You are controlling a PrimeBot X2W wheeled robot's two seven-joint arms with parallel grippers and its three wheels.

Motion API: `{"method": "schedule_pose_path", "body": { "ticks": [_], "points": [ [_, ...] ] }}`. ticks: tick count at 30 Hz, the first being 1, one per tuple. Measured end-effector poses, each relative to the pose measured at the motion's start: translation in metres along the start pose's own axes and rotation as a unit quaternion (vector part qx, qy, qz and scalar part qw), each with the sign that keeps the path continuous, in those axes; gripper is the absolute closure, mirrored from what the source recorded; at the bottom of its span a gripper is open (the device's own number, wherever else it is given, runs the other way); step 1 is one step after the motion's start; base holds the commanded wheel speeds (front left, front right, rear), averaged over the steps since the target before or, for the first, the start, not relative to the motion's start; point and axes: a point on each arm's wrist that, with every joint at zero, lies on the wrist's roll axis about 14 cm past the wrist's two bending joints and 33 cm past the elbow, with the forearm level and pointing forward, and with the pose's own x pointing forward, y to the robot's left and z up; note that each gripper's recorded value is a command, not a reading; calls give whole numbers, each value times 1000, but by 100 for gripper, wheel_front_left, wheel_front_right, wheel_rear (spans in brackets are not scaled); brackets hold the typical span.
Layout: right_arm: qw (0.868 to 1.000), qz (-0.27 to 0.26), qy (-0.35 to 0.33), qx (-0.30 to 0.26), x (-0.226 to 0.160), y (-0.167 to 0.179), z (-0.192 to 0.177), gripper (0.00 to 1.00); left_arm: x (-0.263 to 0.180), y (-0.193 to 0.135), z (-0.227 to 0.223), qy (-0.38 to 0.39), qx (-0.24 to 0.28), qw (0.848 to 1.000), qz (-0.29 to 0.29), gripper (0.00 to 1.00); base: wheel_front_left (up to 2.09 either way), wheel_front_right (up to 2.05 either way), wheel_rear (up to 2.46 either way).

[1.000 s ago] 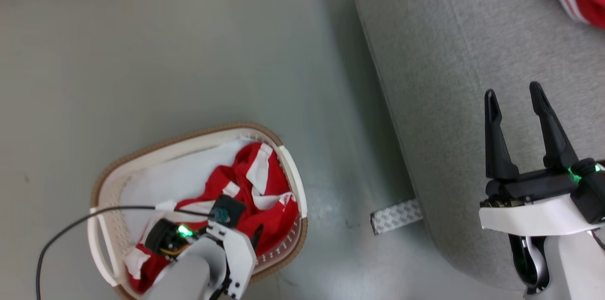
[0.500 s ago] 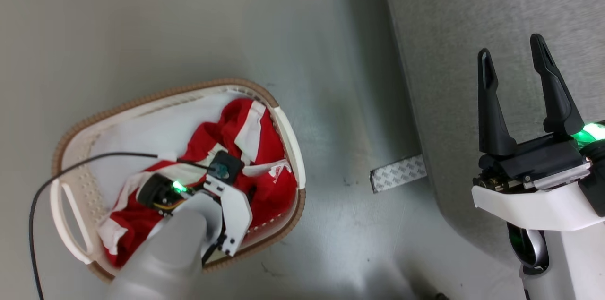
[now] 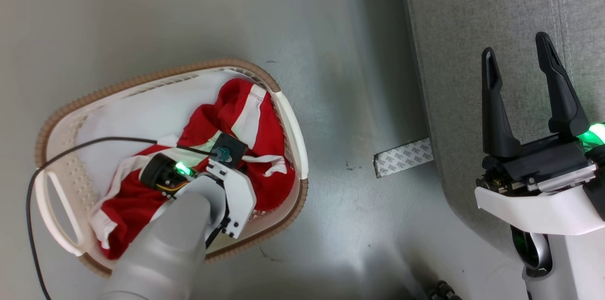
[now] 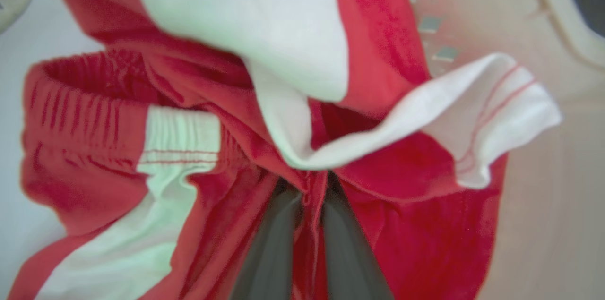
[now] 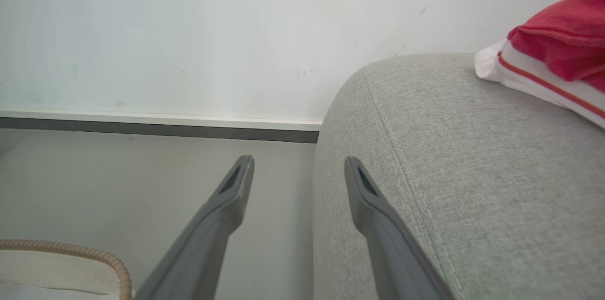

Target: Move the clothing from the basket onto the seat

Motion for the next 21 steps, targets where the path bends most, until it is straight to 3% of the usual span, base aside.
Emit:
{"method": "schedule_pose_path", "body": {
  "ticks": [9,21],
  "points": [
    [1000,0,-19,7,-6,3,22,0,-24,4,37,-79,-40,996,25,100,0,0,0],
    [998,-1,-48,28,-47,13,69,0,-106,-11,70,-176,-90,978,68,100,0,0,0]
  ]
}}
